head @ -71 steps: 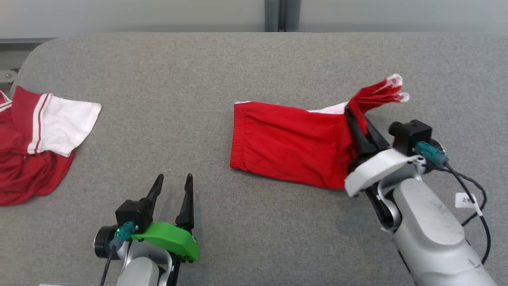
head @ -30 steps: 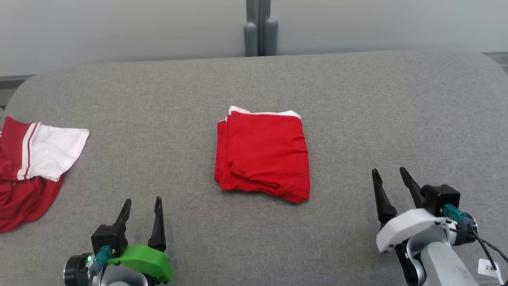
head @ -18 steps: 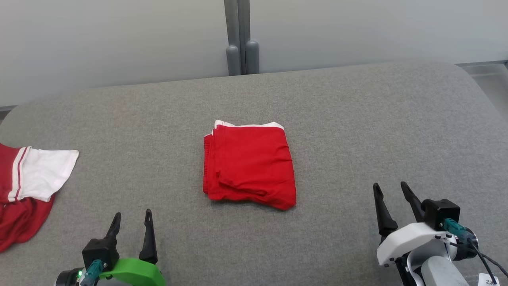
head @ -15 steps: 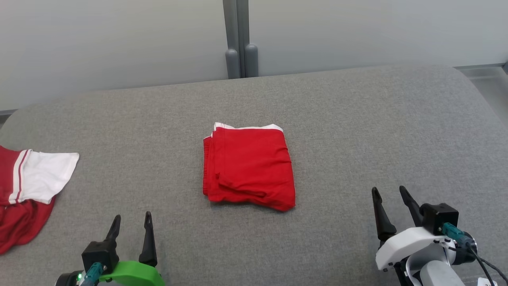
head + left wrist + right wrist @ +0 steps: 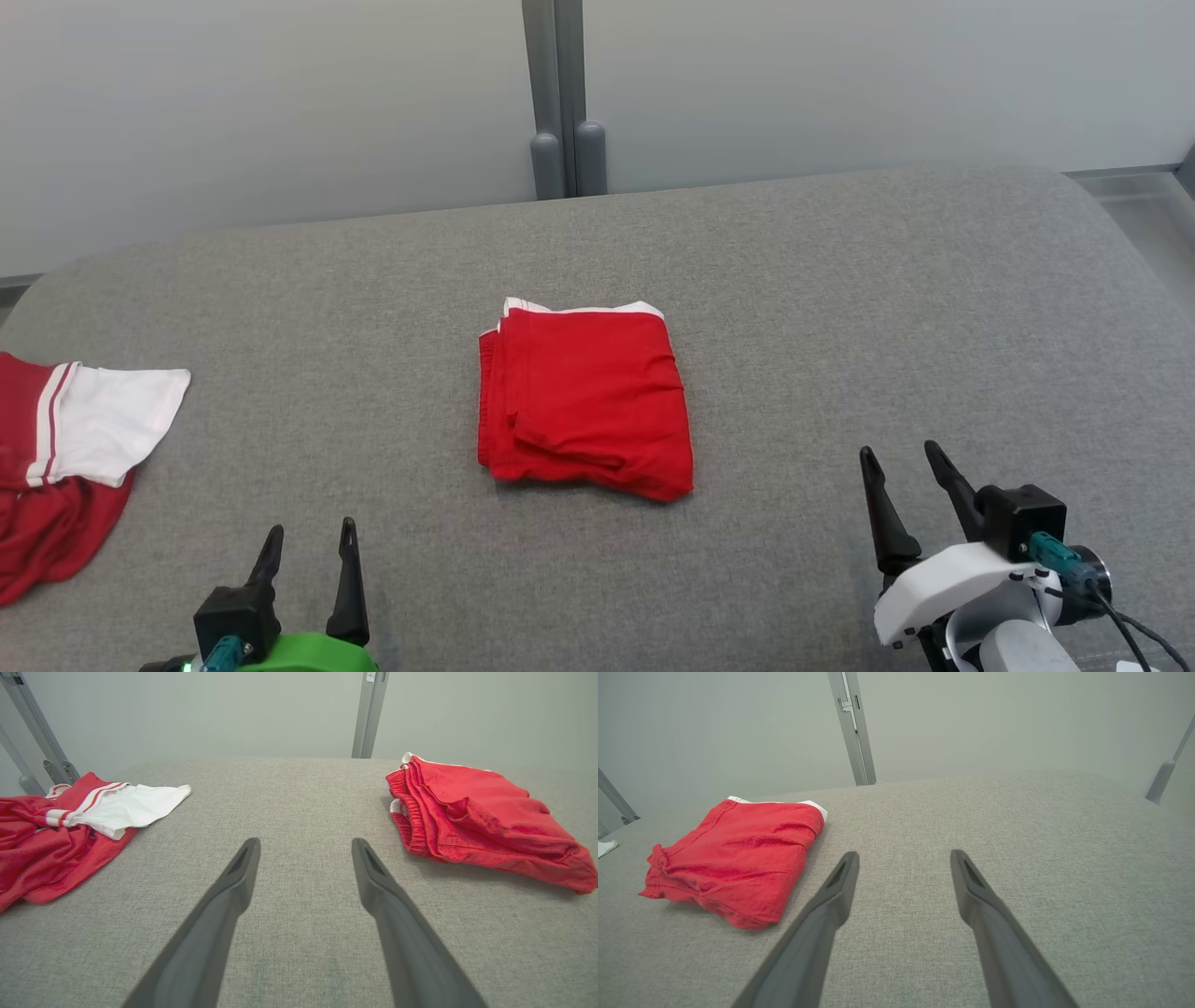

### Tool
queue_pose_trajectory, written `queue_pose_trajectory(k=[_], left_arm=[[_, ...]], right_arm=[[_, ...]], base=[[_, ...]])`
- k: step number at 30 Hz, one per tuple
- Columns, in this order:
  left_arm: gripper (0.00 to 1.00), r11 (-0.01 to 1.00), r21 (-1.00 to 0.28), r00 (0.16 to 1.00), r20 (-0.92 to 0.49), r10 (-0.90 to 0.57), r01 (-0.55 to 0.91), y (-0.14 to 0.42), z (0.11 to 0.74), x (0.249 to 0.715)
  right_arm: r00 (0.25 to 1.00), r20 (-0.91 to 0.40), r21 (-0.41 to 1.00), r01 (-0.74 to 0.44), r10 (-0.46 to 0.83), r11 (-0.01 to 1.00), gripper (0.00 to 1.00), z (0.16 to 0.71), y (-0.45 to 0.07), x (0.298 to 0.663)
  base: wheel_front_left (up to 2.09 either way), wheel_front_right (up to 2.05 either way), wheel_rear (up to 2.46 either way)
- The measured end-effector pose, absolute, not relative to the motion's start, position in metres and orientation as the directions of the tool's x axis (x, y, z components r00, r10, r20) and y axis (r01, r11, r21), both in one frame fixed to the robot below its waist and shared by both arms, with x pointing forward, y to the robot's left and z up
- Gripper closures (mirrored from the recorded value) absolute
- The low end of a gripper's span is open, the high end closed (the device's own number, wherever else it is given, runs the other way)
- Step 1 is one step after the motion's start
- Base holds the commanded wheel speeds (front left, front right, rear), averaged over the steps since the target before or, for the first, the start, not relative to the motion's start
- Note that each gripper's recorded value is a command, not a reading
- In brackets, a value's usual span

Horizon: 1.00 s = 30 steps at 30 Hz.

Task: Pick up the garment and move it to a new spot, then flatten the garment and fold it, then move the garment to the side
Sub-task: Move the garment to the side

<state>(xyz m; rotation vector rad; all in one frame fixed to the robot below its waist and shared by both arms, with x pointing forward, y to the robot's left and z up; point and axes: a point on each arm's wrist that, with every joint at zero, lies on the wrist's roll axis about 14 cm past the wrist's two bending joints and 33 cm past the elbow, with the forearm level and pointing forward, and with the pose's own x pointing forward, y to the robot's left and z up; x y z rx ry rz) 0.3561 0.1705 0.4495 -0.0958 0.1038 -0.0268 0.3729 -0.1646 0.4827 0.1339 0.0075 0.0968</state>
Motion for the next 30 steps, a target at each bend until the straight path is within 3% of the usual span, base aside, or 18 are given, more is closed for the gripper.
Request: queue_pose_trajectory(k=[18, 30], left_arm=[[0.0, 0.993, -0.113, 0.995, -0.091, -0.046, 0.036, 0.164, 0.452, 0.357], [0.0, 0.992, -0.118, 0.995, -0.086, -0.041, 0.03, 0.167, 0.454, 0.384]], right_arm=[[0.991, -0.047, 0.154, -0.119, 0.128, 0.981, 0.0, 0.467, -0.153, 0.384], [0.963, -0.044, 0.205, -0.251, 0.265, 0.946, 0.0, 0.466, -0.093, 0.469]], base=[[0.0, 0.0, 0.0], [0.0, 0.0, 0.0]])
